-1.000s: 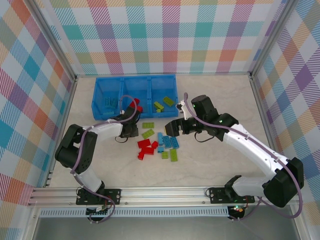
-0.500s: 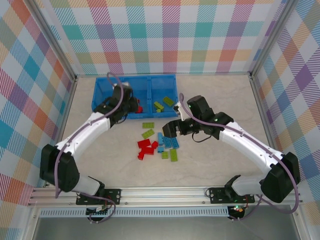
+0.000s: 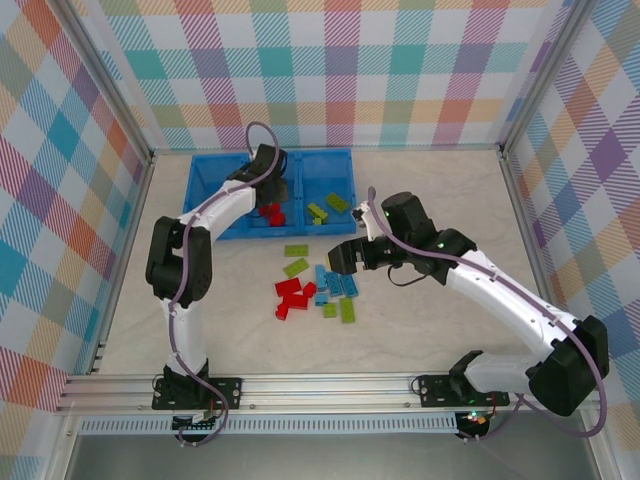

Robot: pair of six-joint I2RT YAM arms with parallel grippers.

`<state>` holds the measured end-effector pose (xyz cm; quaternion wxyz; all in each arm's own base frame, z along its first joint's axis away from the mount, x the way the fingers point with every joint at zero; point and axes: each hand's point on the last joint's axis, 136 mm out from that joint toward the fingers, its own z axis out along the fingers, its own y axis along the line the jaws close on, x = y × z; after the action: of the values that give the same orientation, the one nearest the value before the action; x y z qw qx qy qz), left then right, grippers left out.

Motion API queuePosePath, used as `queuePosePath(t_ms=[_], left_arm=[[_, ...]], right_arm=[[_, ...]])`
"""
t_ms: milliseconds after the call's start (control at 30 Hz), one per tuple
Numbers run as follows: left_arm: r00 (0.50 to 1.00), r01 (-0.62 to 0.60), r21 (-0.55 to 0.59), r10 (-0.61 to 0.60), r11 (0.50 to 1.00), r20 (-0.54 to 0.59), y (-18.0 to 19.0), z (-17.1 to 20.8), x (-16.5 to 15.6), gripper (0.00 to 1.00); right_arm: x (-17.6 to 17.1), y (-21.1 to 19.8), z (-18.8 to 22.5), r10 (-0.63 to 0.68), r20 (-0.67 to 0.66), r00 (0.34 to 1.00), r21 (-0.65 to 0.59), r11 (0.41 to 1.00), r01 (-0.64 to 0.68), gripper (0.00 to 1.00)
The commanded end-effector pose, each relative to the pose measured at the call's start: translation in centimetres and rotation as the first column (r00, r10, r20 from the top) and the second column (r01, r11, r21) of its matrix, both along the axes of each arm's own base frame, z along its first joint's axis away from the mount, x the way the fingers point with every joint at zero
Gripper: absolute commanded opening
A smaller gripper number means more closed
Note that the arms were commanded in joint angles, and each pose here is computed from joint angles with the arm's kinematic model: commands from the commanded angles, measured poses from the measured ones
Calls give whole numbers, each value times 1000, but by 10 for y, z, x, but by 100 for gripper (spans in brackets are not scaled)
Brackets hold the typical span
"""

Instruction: Sort the legos into containers by color

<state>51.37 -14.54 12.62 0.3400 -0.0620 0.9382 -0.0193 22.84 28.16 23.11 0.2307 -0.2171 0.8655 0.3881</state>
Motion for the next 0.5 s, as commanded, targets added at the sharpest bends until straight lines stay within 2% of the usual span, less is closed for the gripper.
queuePosePath(t_ms=[0, 167, 300, 400, 467], left_arm=[[996, 9, -41, -5, 999, 84, 2, 52, -1, 48], [984, 57, -108, -38, 993, 172, 0, 109, -32, 53], [954, 168, -144, -124, 975, 273, -6, 165, -85, 55], [897, 327, -104, -274, 939, 346, -14, 199, -142, 58], [830, 455, -45, -405, 889, 385, -20, 213, -182, 60]], right_arm=[[0, -2, 4, -10, 27, 1000, 5, 1000, 10, 89], [12, -1, 2, -54, 39, 998, -5, 999, 54, 89], [16, 4, -7, -52, 53, 997, -61, 997, 56, 87], [18, 7, -26, -50, 68, 996, -180, 982, 61, 87], [17, 10, -41, -38, 69, 997, -268, 962, 55, 87]])
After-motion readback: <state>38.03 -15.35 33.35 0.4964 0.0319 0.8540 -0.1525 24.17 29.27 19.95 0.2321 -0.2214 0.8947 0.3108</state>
